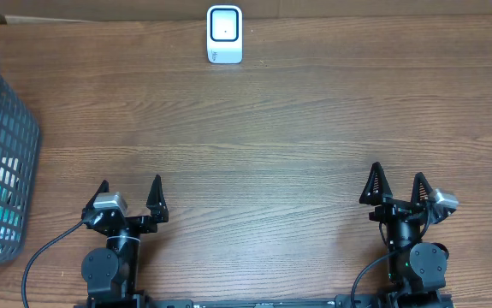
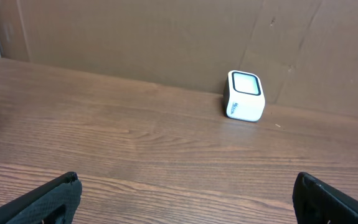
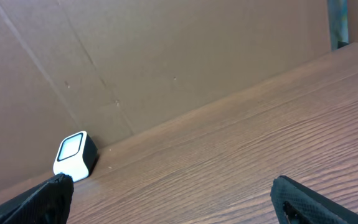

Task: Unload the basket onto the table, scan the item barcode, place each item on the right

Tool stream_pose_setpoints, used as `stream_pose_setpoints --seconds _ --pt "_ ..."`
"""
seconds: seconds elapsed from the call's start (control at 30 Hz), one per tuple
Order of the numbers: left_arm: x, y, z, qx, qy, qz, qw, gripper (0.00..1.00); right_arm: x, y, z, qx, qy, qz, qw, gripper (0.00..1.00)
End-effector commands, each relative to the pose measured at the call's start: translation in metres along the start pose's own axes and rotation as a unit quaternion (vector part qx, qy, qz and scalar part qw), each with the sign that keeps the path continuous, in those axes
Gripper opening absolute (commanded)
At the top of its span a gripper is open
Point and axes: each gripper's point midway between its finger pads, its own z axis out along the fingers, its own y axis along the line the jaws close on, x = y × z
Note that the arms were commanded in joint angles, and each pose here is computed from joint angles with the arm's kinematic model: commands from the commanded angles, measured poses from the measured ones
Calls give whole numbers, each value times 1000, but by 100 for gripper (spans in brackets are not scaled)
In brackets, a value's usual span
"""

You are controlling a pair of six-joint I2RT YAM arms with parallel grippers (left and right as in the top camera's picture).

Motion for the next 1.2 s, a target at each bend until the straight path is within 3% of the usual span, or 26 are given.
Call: stream_pose_setpoints --seconds 0.0,0.93,1.17 --pt "0 0 0 -1 -2 -1 1000 100 1 -1 0 2 -4 -3 1000 100" --pt "0 1 0 -2 -2 -1 1000 100 1 -1 0 2 -4 -3 1000 100" --pt "0 -11 -1 30 1 -24 999 100 1 -1 0 2 -4 -3 1000 100"
